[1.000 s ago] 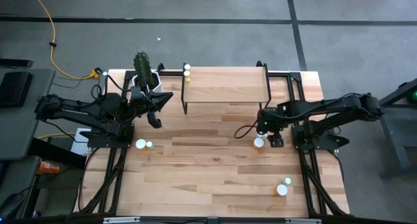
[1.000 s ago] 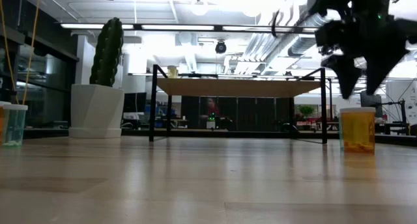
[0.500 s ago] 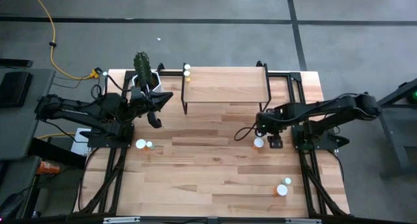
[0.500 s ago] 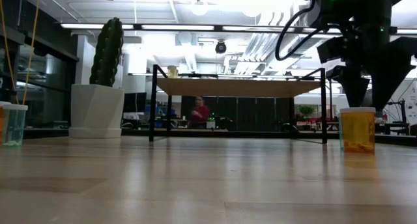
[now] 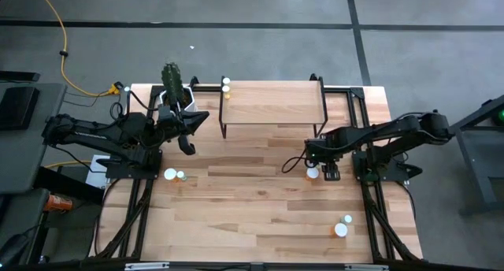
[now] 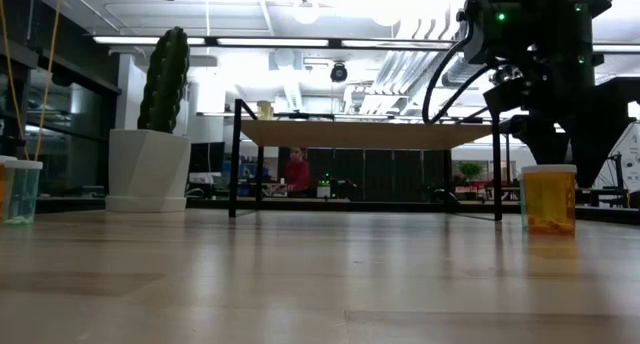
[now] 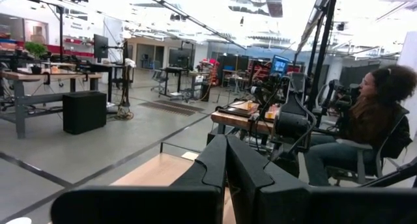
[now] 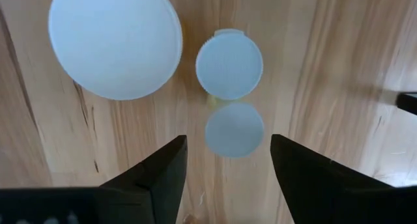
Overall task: Pick and place medicine bottles onto shelf by color
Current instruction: Align the yellow pill bottle with the other yellow pill bottles on the shelf
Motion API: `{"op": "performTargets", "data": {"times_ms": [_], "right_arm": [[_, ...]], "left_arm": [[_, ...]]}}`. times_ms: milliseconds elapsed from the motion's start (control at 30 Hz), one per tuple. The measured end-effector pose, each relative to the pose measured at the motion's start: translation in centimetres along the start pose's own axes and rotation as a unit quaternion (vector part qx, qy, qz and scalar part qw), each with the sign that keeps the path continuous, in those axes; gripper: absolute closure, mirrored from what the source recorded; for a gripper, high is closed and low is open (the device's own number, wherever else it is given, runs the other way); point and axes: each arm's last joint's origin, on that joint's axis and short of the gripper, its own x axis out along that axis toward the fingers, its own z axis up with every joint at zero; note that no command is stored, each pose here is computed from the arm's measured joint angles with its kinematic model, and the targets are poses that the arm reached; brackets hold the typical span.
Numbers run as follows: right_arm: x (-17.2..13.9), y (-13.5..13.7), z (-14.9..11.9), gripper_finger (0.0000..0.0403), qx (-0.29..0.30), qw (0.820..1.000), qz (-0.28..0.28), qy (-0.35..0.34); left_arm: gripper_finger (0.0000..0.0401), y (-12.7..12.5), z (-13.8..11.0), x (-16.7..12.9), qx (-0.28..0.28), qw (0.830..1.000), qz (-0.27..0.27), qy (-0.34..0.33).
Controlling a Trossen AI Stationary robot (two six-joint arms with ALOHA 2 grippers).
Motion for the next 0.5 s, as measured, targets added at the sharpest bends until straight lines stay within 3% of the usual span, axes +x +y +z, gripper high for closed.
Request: {"op": "performTargets", "data": {"times_ms": [500], "right_arm": [[0.0,0.0,0.06,0.0192,0.0,1.0,0.0,-0.003]], "left_arm": [[0.0401,0.0,0.0,0.0,0.001,1.0,0.0,0.0]]}}
